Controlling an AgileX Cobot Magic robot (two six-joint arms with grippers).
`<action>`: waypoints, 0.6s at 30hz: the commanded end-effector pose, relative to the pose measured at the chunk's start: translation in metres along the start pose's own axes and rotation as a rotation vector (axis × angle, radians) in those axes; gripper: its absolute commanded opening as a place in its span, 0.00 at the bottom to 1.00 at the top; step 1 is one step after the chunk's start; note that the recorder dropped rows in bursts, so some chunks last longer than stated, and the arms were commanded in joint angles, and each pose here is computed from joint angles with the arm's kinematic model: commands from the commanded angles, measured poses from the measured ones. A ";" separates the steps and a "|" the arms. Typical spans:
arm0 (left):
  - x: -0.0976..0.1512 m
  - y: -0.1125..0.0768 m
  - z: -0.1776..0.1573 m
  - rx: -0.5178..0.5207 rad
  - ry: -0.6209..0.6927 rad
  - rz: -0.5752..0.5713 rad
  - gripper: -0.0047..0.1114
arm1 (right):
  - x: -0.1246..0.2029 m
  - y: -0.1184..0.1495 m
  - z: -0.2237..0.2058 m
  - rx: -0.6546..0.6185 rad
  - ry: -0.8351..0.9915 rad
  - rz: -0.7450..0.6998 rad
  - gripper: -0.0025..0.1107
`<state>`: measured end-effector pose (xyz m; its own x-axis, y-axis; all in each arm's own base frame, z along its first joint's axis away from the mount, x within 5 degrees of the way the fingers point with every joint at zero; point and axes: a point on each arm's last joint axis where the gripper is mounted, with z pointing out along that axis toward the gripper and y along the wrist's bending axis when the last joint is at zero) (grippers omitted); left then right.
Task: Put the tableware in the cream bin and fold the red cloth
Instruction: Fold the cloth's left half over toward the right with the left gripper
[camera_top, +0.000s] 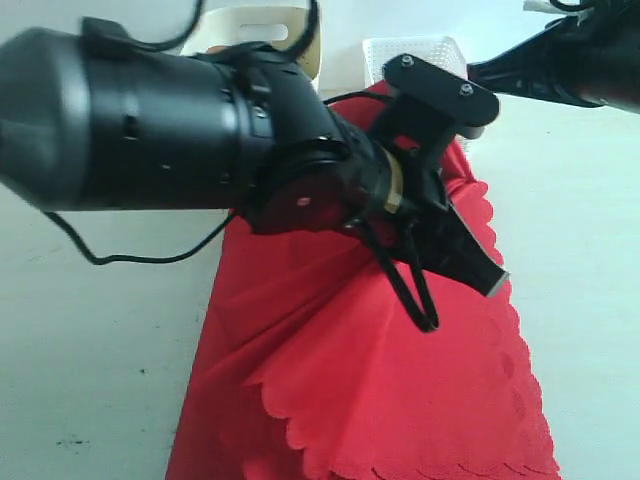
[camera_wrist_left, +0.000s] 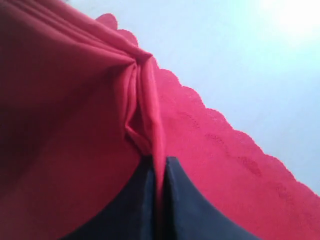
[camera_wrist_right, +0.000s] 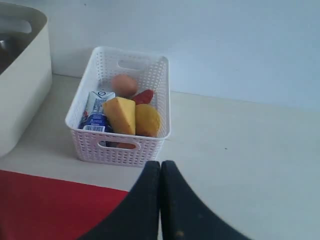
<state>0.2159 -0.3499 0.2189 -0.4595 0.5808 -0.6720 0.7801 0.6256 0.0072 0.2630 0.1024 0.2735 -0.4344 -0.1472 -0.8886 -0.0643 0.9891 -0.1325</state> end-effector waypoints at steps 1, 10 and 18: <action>-0.005 -0.008 0.029 0.012 0.004 -0.004 0.10 | 0.010 0.004 0.010 0.010 0.048 -0.002 0.02; 0.005 -0.003 0.045 -0.038 0.082 0.095 0.93 | 0.014 0.006 0.014 0.008 0.071 0.007 0.02; 0.036 0.019 -0.032 -0.168 0.320 0.108 0.09 | 0.037 0.048 0.012 -0.455 0.118 -0.131 0.02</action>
<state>0.2094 -0.3159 0.2160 -0.5041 0.7752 -0.3807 0.7680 0.6040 0.2130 0.2621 0.1311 0.2438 -0.5090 -0.2039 -0.8363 -0.3304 0.9434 -0.0289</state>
